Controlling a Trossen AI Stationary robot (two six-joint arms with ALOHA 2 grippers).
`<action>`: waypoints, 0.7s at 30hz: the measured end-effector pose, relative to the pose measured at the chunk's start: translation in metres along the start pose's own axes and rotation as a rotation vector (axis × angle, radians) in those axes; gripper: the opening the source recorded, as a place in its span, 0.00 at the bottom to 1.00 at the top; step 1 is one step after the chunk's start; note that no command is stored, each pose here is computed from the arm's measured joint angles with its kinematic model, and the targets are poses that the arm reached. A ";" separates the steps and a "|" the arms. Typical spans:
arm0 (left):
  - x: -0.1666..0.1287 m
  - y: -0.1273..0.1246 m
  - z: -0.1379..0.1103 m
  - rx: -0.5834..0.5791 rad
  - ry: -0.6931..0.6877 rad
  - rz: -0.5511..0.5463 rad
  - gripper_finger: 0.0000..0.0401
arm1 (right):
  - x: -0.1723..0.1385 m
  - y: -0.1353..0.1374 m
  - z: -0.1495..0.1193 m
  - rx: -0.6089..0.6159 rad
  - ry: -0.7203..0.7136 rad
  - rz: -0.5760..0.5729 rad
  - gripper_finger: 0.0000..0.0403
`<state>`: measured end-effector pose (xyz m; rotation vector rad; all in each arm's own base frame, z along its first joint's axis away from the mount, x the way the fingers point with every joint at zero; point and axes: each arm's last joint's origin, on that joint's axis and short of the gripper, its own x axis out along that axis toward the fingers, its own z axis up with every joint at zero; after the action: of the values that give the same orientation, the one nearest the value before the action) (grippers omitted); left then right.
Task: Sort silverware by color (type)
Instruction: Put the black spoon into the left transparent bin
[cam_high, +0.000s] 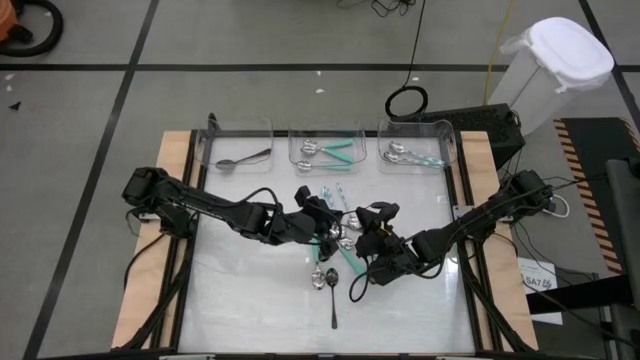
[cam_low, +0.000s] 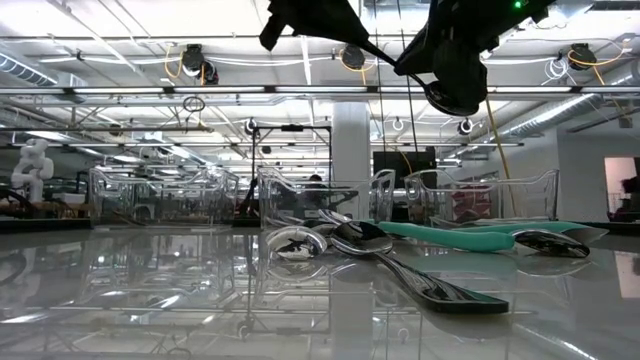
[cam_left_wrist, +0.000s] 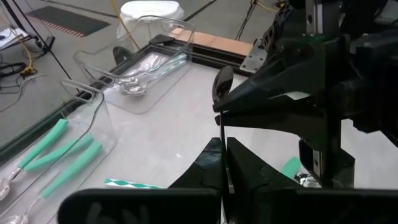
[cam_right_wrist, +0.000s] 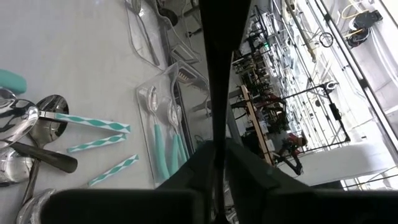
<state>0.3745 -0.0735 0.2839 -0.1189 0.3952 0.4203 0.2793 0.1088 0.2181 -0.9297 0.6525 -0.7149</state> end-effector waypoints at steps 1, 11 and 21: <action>0.000 0.000 0.000 0.007 -0.001 -0.001 0.01 | 0.000 0.000 0.000 0.002 0.000 0.000 0.13; -0.007 -0.007 -0.005 0.089 -0.009 0.068 0.01 | -0.002 -0.004 0.001 0.063 0.008 -0.052 0.42; -0.023 -0.007 -0.021 0.129 0.038 0.274 0.01 | -0.002 0.000 -0.006 0.243 0.010 0.070 0.54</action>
<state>0.3509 -0.0930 0.2739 0.0540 0.4768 0.6619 0.2736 0.1075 0.2163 -0.6767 0.5895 -0.7186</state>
